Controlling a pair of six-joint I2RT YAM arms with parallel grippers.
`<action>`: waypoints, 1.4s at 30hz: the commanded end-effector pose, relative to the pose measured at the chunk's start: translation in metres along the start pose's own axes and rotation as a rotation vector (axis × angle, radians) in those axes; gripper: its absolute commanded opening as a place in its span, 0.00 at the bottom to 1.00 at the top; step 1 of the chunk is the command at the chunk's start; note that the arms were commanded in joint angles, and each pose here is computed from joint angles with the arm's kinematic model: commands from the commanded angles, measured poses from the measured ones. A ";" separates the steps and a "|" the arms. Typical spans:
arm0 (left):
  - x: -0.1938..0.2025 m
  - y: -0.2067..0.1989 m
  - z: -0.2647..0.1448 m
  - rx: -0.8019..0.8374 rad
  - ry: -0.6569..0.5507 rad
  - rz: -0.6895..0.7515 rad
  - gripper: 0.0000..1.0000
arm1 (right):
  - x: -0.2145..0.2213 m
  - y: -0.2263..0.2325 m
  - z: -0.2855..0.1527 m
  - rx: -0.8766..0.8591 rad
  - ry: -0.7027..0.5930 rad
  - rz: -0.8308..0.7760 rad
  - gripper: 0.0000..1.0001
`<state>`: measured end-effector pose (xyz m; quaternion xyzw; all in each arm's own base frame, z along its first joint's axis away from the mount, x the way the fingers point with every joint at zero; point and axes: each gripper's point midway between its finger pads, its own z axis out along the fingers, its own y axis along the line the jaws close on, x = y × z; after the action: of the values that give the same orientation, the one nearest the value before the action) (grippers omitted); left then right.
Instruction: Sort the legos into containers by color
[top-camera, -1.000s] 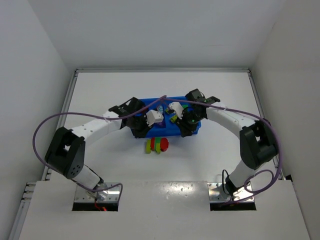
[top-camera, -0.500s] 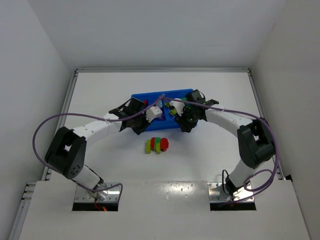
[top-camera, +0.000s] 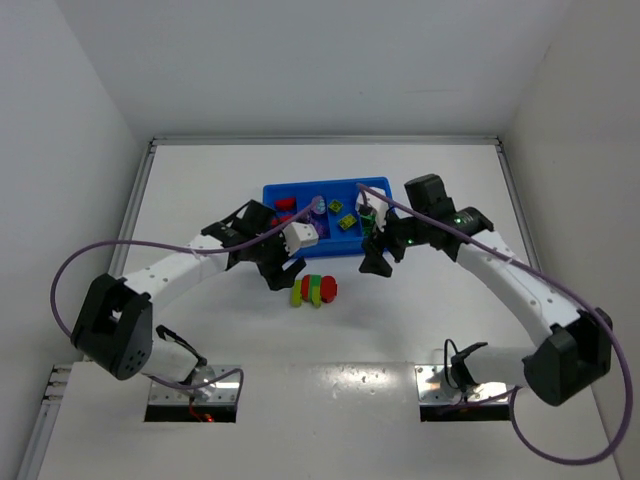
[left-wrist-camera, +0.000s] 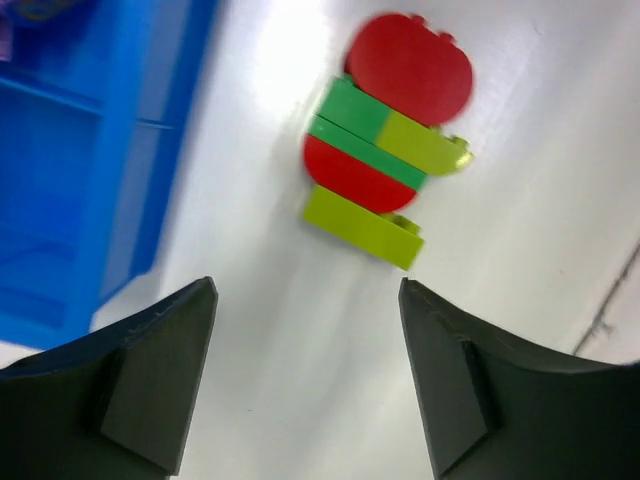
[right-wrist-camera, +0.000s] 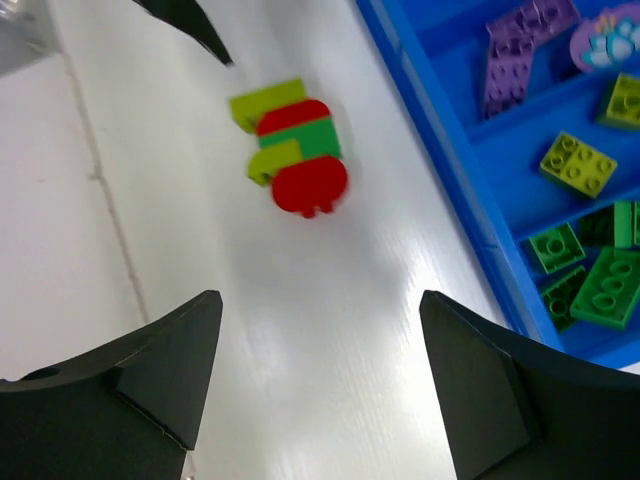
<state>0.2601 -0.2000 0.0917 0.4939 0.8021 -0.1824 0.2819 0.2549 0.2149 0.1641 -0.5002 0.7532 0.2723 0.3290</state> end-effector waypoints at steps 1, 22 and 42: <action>0.008 -0.022 -0.005 0.112 -0.005 0.019 0.80 | -0.008 0.031 -0.013 -0.106 -0.055 0.022 0.81; 0.003 -0.043 0.022 -0.027 0.013 -0.327 0.69 | 0.012 0.020 -0.018 0.011 -0.027 0.102 0.81; 0.037 -0.062 0.056 -0.028 0.172 -0.424 0.57 | 0.020 0.017 -0.019 0.032 -0.012 0.104 0.81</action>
<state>0.2086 -0.2336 0.0366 0.3331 0.9045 -0.1901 0.1864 0.2237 0.1942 0.1522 -0.4510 0.7907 0.2837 0.3016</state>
